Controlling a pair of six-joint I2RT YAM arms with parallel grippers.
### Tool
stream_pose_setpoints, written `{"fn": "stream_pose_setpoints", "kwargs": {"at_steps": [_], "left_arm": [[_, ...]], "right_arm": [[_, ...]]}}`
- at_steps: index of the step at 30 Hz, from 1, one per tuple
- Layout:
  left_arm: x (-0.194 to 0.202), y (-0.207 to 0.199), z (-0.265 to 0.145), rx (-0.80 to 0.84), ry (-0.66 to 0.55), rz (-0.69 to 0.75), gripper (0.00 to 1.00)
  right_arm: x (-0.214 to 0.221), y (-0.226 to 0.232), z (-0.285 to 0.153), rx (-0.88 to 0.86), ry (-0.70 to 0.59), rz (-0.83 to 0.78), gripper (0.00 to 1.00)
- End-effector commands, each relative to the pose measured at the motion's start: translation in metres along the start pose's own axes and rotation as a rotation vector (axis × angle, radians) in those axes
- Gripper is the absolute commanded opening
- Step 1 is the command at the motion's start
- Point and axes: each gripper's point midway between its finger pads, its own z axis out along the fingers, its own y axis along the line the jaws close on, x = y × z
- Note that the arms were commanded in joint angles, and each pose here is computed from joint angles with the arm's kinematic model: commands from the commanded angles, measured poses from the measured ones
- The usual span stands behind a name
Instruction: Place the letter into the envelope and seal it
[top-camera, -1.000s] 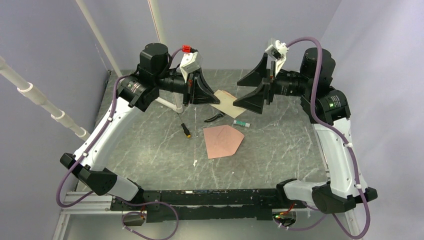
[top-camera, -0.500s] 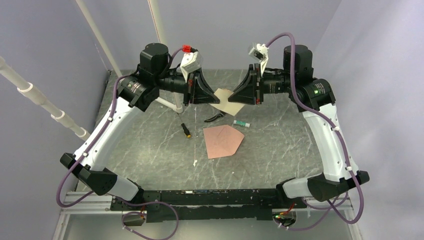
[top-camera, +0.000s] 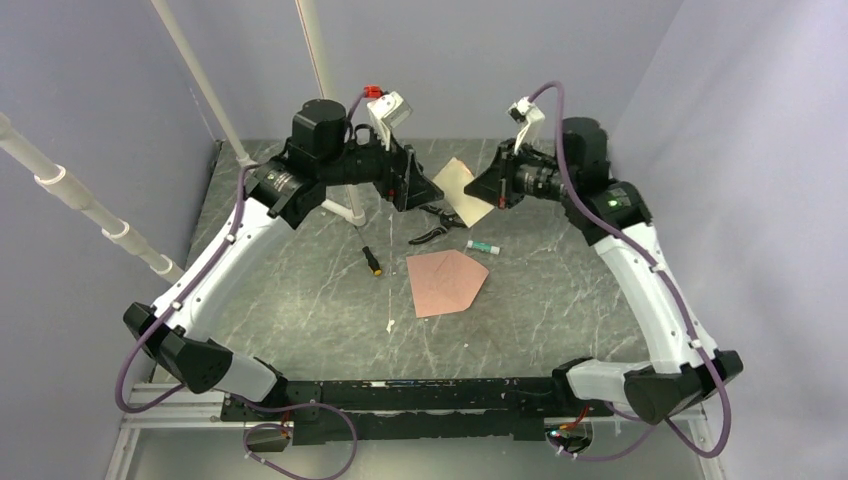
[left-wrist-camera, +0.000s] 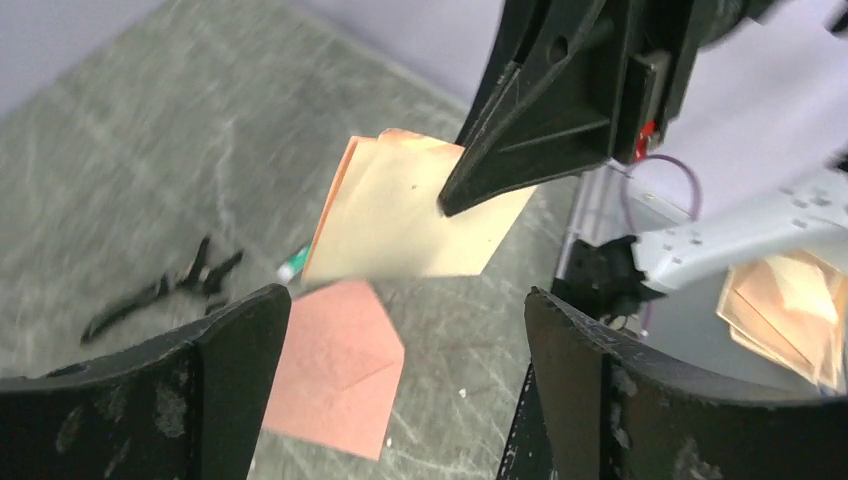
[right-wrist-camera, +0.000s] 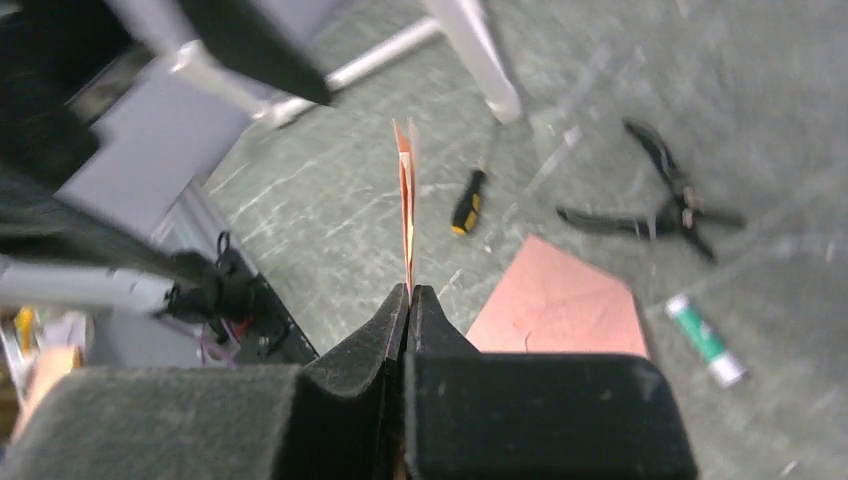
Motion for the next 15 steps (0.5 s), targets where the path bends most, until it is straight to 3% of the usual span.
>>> {"fn": "stream_pose_setpoints", "kwargs": {"at_steps": [1,5,8,15], "left_arm": [[0.043,0.062,-0.005,-0.357,0.071,-0.263,0.93],[0.115,0.090,-0.006,-0.504,0.237,-0.462,0.93],[0.162,0.095,0.002,-0.522,0.338,-0.593,0.87],[0.252,0.108,0.019,-0.605,0.533,-0.873,0.71]], "right_arm": [[0.042,-0.081,0.029,0.348,-0.043,0.354,0.00],[0.106,-0.108,0.055,0.391,-0.026,0.578,0.00],[0.156,-0.126,0.068,0.436,0.008,0.718,0.00],[0.207,-0.157,0.077,0.538,-0.002,0.751,0.00]]}}
